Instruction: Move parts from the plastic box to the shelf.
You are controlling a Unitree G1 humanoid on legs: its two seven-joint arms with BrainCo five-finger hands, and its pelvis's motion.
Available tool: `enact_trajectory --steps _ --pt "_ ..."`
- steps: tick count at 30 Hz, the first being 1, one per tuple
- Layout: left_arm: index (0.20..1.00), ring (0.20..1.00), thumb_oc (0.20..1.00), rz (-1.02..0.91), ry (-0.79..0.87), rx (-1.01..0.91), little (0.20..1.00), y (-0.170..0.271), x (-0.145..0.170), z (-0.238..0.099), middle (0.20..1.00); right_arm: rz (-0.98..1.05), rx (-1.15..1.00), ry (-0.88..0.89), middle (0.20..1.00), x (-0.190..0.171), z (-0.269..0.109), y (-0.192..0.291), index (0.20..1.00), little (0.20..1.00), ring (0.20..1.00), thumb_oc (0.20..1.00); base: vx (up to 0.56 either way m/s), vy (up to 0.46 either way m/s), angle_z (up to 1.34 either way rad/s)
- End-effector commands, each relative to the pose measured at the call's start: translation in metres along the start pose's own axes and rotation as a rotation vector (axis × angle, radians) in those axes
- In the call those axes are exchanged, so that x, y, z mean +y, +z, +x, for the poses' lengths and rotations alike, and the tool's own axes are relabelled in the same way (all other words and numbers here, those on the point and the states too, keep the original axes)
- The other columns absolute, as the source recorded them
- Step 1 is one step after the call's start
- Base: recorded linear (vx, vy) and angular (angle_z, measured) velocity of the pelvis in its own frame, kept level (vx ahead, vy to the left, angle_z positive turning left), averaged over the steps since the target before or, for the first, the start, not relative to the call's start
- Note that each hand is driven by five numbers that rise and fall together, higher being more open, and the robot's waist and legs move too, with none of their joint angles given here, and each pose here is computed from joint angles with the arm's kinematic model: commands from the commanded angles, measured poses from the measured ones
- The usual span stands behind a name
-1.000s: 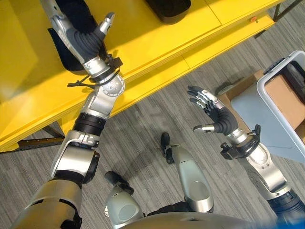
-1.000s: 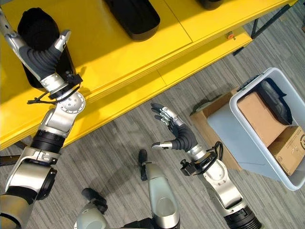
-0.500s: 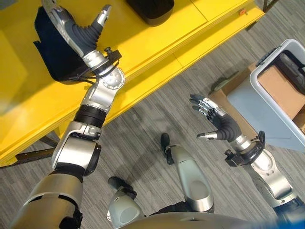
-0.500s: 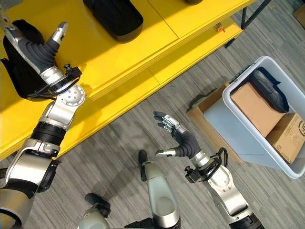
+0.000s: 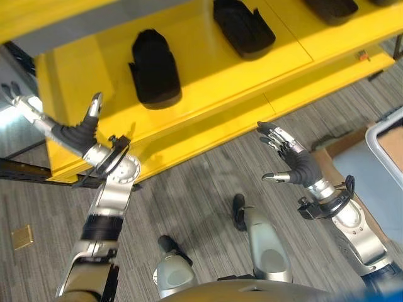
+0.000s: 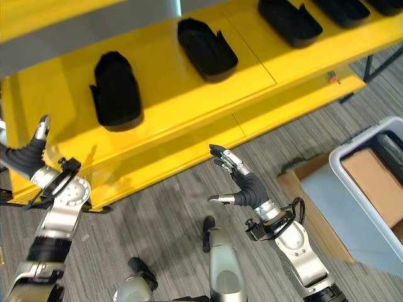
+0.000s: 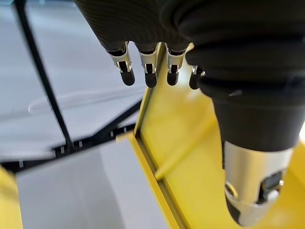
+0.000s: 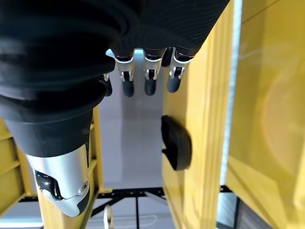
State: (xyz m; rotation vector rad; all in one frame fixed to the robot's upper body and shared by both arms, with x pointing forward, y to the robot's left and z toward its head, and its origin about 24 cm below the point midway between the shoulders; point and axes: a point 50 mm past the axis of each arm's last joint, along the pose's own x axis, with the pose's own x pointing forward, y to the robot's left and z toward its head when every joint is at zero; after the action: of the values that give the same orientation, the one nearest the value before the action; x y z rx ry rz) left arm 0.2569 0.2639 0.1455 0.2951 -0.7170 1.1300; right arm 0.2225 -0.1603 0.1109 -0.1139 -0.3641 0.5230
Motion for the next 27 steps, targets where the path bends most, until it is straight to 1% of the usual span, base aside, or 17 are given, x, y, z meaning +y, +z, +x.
enact_trajectory --steps 1,4,5,7,8,11,12,13,16,17,19,23,25,27 --pt "1.0 1.0 1.0 0.008 -0.127 -0.05 1.0 0.007 0.007 0.017 1.0 -0.015 -0.132 -0.03 1.0 0.002 0.007 0.022 1.0 1.0 1.0 1.0 -0.01 0.035 0.03" --pt "1.0 1.0 1.0 0.032 -0.161 0.0 1.0 0.0 0.012 0.01 1.0 -0.027 -0.119 -0.024 1.0 0.0 0.006 0.022 1.0 1.0 1.0 1.0 -0.03 0.051 0.05" --pt "1.0 1.0 1.0 0.048 -0.241 0.04 1.0 -0.006 0.009 0.006 1.0 -0.039 -0.107 -0.03 1.0 -0.002 0.008 0.02 1.0 1.0 1.0 1.0 -0.04 0.047 0.09" --pt "1.0 1.0 1.0 0.045 -0.285 0.046 1.0 -0.007 0.005 0.004 1.0 -0.039 -0.105 -0.035 1.0 -0.002 0.009 0.019 1.0 1.0 1.0 1.0 -0.03 0.017 0.02" --pt "1.0 1.0 1.0 0.042 -0.374 0.059 1.0 -0.009 -0.001 0.001 1.0 -0.029 -0.103 -0.036 1.0 -0.003 0.011 0.019 1.0 1.0 1.0 1.0 -0.03 0.014 0.01" --pt "1.0 1.0 1.0 0.051 -0.52 0.03 1.0 -0.008 -0.015 -0.005 1.0 -0.043 -0.1 -0.029 1.0 -0.006 0.013 0.019 1.0 1.0 1.0 1.0 -0.02 0.026 -0.03" --pt "1.0 1.0 1.0 0.053 -0.578 -0.012 1.0 -0.005 -0.022 -0.008 1.0 -0.043 -0.098 -0.02 1.0 -0.008 0.014 0.02 1.0 1.0 1.0 1.0 -0.01 0.052 -0.04" --pt "1.0 1.0 1.0 0.073 -0.66 -0.012 1.0 -0.006 -0.029 -0.011 1.0 -0.051 -0.092 -0.008 1.0 -0.009 0.014 0.019 1.0 1.0 1.0 1.0 0.0 0.056 -0.05" --pt "1.0 1.0 1.0 0.079 -0.727 -0.032 1.0 -0.003 -0.04 -0.014 1.0 -0.053 -0.089 0.013 1.0 -0.01 0.014 0.019 1.0 1.0 1.0 1.0 0.01 0.028 -0.06" --pt "1.0 1.0 1.0 0.098 -0.792 -0.048 1.0 -0.003 -0.048 -0.02 1.0 -0.055 -0.082 0.027 1.0 -0.01 0.014 0.018 1.0 1.0 1.0 1.0 0.03 0.028 -0.16" --pt "1.0 1.0 1.0 0.095 -0.844 -0.086 1.0 0.002 -0.062 -0.026 1.0 -0.052 -0.072 0.044 1.0 -0.011 0.014 0.016 1.0 1.0 1.0 1.0 0.04 0.028 -0.2" --pt "1.0 1.0 1.0 0.103 -0.864 -0.041 1.0 -0.003 -0.071 -0.029 1.0 -0.053 -0.059 0.061 1.0 -0.009 0.013 0.014 1.0 1.0 1.0 1.0 0.03 0.008 -0.15" --pt "1.0 1.0 1.0 0.104 -0.848 0.004 1.0 -0.007 -0.073 -0.03 1.0 -0.054 -0.058 0.064 1.0 -0.009 0.012 0.013 1.0 1.0 1.0 1.0 0.01 -0.001 -0.06" --pt "1.0 1.0 1.0 0.103 -0.798 0.091 1.0 -0.016 -0.075 -0.029 1.0 -0.051 -0.055 0.067 1.0 -0.008 0.011 0.013 1.0 1.0 1.0 1.0 0.01 -0.006 0.02"
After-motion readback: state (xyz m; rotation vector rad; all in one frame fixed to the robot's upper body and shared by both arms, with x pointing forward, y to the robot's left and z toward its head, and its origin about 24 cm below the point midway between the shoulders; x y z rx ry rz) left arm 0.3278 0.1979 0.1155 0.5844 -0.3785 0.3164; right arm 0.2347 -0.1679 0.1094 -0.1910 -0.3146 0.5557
